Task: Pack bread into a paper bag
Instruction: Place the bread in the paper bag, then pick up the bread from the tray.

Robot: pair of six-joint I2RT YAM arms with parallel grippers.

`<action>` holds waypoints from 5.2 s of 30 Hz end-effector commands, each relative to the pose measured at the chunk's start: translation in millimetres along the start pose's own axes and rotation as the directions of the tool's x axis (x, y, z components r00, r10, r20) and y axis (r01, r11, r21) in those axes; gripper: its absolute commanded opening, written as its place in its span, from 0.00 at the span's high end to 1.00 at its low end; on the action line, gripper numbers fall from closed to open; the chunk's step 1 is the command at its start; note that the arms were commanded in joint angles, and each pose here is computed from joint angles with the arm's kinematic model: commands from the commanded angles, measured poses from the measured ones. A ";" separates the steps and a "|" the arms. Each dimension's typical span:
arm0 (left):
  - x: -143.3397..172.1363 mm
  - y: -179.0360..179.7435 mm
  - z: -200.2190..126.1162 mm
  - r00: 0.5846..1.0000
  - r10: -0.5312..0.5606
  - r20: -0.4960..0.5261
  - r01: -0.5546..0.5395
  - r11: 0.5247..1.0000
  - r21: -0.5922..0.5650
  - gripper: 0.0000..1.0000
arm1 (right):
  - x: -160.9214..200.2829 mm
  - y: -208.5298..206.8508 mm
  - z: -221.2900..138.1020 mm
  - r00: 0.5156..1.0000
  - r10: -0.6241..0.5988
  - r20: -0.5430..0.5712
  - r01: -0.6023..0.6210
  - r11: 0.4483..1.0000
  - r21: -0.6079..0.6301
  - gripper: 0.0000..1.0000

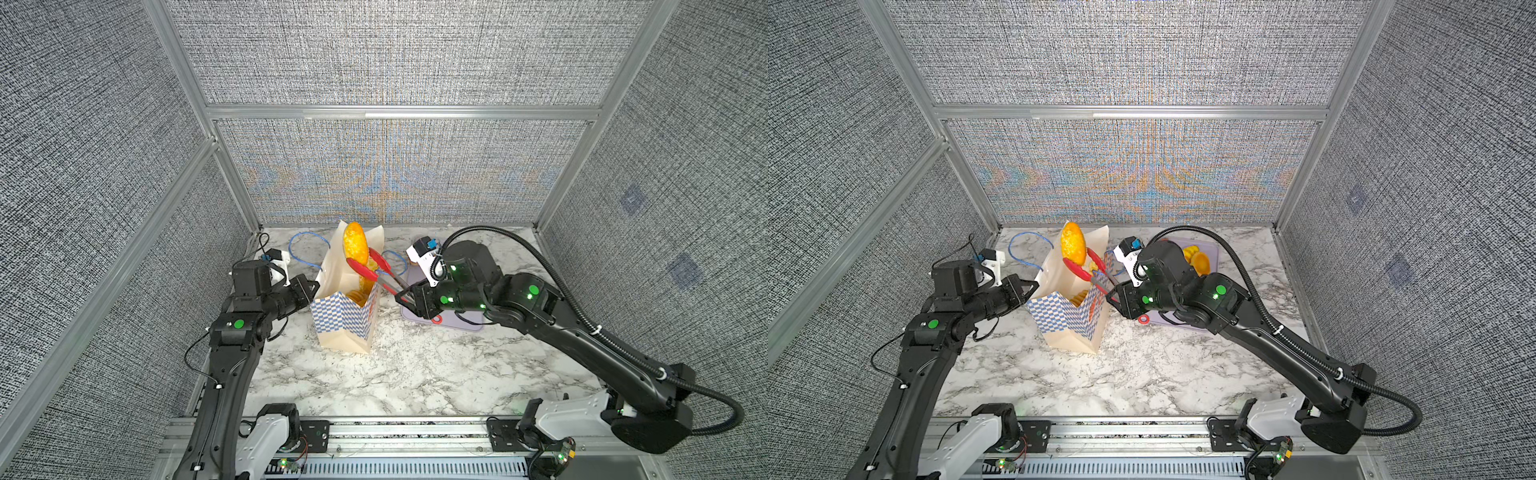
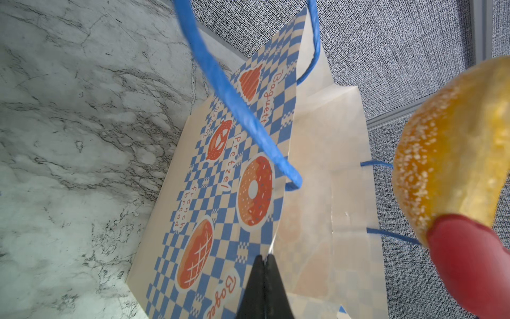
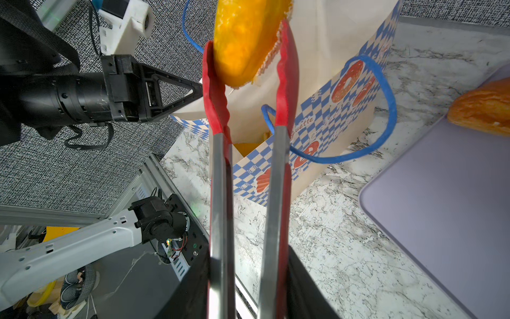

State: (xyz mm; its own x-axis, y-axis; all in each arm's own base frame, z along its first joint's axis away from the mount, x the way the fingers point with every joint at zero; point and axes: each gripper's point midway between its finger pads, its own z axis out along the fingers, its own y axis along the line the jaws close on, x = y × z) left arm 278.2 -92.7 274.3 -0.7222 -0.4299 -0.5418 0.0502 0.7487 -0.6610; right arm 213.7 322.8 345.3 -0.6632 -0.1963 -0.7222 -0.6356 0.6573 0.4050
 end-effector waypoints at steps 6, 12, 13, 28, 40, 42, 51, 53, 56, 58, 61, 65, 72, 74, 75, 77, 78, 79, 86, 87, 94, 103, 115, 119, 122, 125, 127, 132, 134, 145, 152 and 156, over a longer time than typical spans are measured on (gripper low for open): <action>0.7 -0.6 -2.9 1.000 0.002 0.001 -0.002 1.000 -0.005 0.95 | -9.8 7.1 -3.0 0.999 -0.007 0.040 0.008 1.000 -0.027 0.47; 0.4 -1.0 -3.0 1.000 0.003 0.002 -0.003 1.000 -0.004 0.95 | -12.1 8.2 -3.5 0.999 -0.007 0.047 0.009 0.999 -0.032 0.46; 0.5 -0.9 -3.0 1.000 0.002 0.002 -0.002 1.000 -0.004 0.95 | -12.3 8.3 -3.6 0.999 -0.006 0.048 0.008 0.999 -0.033 0.46; 1.0 -0.5 -4.1 1.000 0.003 0.006 -0.003 1.000 -0.005 0.95 | -44.2 14.3 -20.1 0.987 -0.027 0.158 0.031 0.999 -0.023 0.47; -0.2 -1.9 -6.1 1.000 0.011 0.010 -0.011 1.000 -0.007 0.91 | -59.9 -43.0 -58.8 0.963 0.052 0.266 -0.086 0.989 0.117 0.49; 0.0 -1.7 -5.8 1.000 0.010 0.008 -0.010 1.000 -0.008 0.89 | -56.0 -59.3 -64.2 0.959 0.077 0.273 -0.121 0.982 0.147 0.49; -0.2 -1.8 -6.0 1.000 0.011 0.006 -0.011 1.000 -0.009 0.76 | -16.0 -142.7 -74.5 0.945 0.214 0.246 -0.284 0.911 0.300 0.49; 0.0 -1.7 -5.9 1.000 0.013 0.005 -0.013 1.000 -0.009 0.72 | -1.1 -161.0 -69.7 0.944 0.249 0.217 -0.312 0.890 0.334 0.49; -0.4 -2.3 -6.4 1.000 0.014 0.005 -0.014 1.000 -0.009 0.67 | 22.0 -187.7 -60.4 0.933 0.312 0.177 -0.357 0.857 0.371 0.49; -0.9 -2.3 -6.6 1.000 0.015 0.005 -0.015 1.000 -0.011 0.65 | 36.5 -203.3 -54.6 0.924 0.348 0.156 -0.381 0.836 0.394 0.49; -1.5 -3.3 -7.5 1.000 0.018 0.005 -0.018 1.000 -0.011 0.62 | 58.5 -225.5 -47.2 0.912 0.391 0.125 -0.405 0.804 0.437 0.49; -2.6 -3.6 -7.0 1.000 0.020 0.003 -0.020 1.000 -0.012 0.61 | 84.6 -250.2 -39.4 0.893 0.442 0.078 -0.419 0.760 0.497 0.50; -2.8 -4.3 -5.2 1.000 0.019 -0.001 -0.019 1.000 -0.005 0.61 | 114.4 -275.1 -26.4 0.864 0.504 -0.005 -0.415 0.717 0.560 0.50; -2.6 -4.1 -5.1 1.000 0.019 0.000 -0.019 1.000 -0.005 0.61 | 118.7 -279.8 -22.9 0.856 0.517 -0.018 -0.417 0.710 0.567 0.49; -2.3 -4.1 -5.0 1.000 0.019 -0.002 -0.019 1.000 -0.004 0.61 | 120.6 -282.4 -21.0 0.852 0.523 -0.022 -0.419 0.706 0.570 0.49; -2.1 -4.0 -4.9 1.000 0.020 -0.002 -0.020 1.000 -0.004 0.61 | 122.8 -286.8 -17.9 0.847 0.530 -0.028 -0.420 0.701 0.576 0.49; -1.7 -3.6 -4.7 1.000 0.019 -0.003 -0.019 1.000 -0.005 0.61 | 123.6 -289.0 -16.4 0.846 0.533 -0.031 -0.419 0.699 0.580 0.48; -1.9 -3.5 -4.3 1.000 0.020 -0.004 -0.020 1.000 -0.005 0.61 | 124.6 -291.7 -15.1 0.842 0.538 -0.032 -0.421 0.695 0.583 0.48; -2.3 -2.8 -2.9 1.000 0.021 -0.005 -0.021 1.000 -0.005 0.60 | 126.6 -304.0 -4.0 0.832 0.553 -0.047 -0.422 0.686 0.592 0.44; -1.7 -2.7 -2.7 1.000 0.020 -0.008 -0.020 1.000 -0.005 0.60 | 125.4 -305.9 -2.7 0.831 0.554 -0.046 -0.423 0.684 0.594 0.44; -1.7 -2.9 -2.5 1.000 0.020 -0.008 -0.020 1.000 -0.004 0.60 | 119.0 -316.6 6.5 0.830 0.556 -0.047 -0.421 0.680 0.600 0.41; 0.0 -1.1 -3.3 1.000 0.020 -0.011 -0.020 1.000 -0.013 0.60 | 106.4 -333.6 14.6 0.832 0.554 -0.041 -0.416 0.670 0.614 0.41; -0.7 -1.8 -4.8 1.000 0.017 -0.008 -0.017 1.000 -0.015 0.60 | 88.1 -356.5 27.4 0.832 0.554 -0.042 -0.413 0.669 0.618 0.41; -0.2 -1.5 -5.3 1.000 0.016 -0.009 -0.017 1.000 -0.016 0.60 | 86.2 -364.1 28.9 0.827 0.561 -0.037 -0.423 0.664 0.617 0.41; -0.3 -1.6 -5.5 1.000 0.016 -0.009 -0.016 1.000 -0.017 0.60 | 84.0 -368.3 31.3 0.825 0.565 -0.034 -0.431 0.666 0.608 0.41; -0.9 -1.8 -5.5 1.000 0.016 -0.008 -0.016 1.000 -0.017 0.60 | 80.4 -370.1 34.0 0.825 0.564 -0.034 -0.434 0.671 0.601 0.41; -0.9 -2.2 -6.1 1.000 0.017 -0.007 -0.017 1.000 -0.017 0.60 | 78.5 -371.1 35.0 0.825 0.564 -0.035 -0.435 0.673 0.598 0.42; -1.1 -2.0 -6.5 1.000 0.016 -0.007 -0.016 1.000 -0.020 0.60 | 74.2 -372.0 35.3 0.828 0.561 -0.030 -0.438 0.678 0.591 0.44; -0.9 -2.5 -6.7 1.000 0.016 -0.008 -0.017 1.000 -0.018 0.60 | 74.5 -371.8 34.7 0.827 0.562 -0.029 -0.439 0.677 0.591 0.46; -2.5 -4.6 -6.2 1.000 0.015 -0.001 -0.015 1.000 -0.005 0.70 | 72.0 -353.4 18.0 0.834 0.552 0.004 -0.456 0.685 0.568 0.55; -2.2 -5.6 -6.6 1.000 0.013 0.003 -0.013 1.000 0.002 0.74 | 61.6 -325.8 -0.8 0.852 0.522 0.041 -0.461 0.712 0.530 0.56; -2.0 -6.5 -7.0 1.000 0.013 0.003 -0.013 1.000 0.006 0.77 | 46.2 -303.1 -13.1 0.874 0.482 0.065 -0.448 0.746 0.493 0.57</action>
State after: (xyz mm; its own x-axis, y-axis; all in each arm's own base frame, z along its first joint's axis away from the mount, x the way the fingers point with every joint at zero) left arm 272.5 -91.8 278.2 -0.7298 -0.4195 -0.5398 0.0463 0.7574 -0.6513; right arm 374.3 97.7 180.6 -0.8707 0.1954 -0.4513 0.0455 0.9457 0.3218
